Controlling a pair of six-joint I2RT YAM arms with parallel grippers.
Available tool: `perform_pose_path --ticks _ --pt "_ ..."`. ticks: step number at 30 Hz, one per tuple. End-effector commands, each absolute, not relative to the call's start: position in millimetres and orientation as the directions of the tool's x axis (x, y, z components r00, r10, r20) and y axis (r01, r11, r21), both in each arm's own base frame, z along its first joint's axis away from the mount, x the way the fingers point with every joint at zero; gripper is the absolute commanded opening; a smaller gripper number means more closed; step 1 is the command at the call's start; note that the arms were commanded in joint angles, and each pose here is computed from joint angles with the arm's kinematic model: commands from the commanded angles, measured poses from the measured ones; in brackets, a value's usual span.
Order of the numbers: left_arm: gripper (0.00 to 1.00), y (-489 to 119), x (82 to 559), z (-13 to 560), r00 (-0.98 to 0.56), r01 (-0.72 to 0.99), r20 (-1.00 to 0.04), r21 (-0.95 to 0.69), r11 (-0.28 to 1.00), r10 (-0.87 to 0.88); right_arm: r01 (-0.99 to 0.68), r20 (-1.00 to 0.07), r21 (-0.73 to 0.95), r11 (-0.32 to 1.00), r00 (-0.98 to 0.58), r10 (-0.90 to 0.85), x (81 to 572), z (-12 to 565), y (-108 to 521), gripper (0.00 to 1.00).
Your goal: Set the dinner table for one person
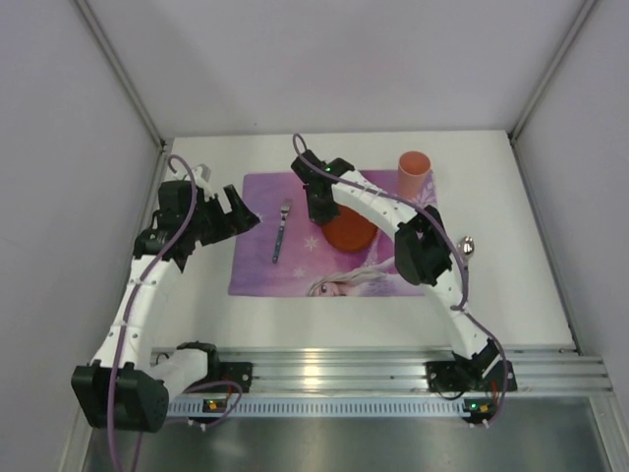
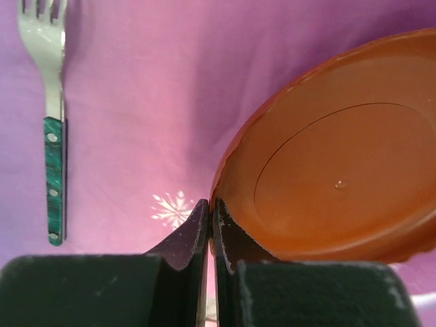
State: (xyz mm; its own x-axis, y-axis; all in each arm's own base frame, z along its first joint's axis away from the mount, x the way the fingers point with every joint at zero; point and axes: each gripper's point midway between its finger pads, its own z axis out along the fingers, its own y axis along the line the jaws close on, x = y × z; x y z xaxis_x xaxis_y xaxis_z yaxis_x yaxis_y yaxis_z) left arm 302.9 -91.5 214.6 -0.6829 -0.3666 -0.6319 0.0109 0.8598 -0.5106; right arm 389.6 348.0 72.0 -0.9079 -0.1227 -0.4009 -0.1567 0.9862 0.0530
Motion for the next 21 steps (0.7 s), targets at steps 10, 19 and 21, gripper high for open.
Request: perform_pose_path --ticks 10,19,21 --pt "0.98 -90.3 284.5 203.0 -0.691 -0.039 -0.599 -0.529 0.848 -0.405 -0.181 -0.503 0.149 0.972 -0.86 -0.083 370.5 134.7 300.8 0.77" --pt "0.97 -103.6 301.0 174.2 -0.72 -0.015 -0.563 -0.571 0.821 -0.406 0.335 -0.457 0.104 0.936 -0.82 0.344 285.4 129.8 44.6 0.79" --pt "0.97 -106.7 307.1 166.5 -0.729 -0.014 -0.552 -0.58 0.815 -0.405 0.375 -0.416 0.104 0.921 -0.825 0.383 272.0 116.0 27.0 0.79"
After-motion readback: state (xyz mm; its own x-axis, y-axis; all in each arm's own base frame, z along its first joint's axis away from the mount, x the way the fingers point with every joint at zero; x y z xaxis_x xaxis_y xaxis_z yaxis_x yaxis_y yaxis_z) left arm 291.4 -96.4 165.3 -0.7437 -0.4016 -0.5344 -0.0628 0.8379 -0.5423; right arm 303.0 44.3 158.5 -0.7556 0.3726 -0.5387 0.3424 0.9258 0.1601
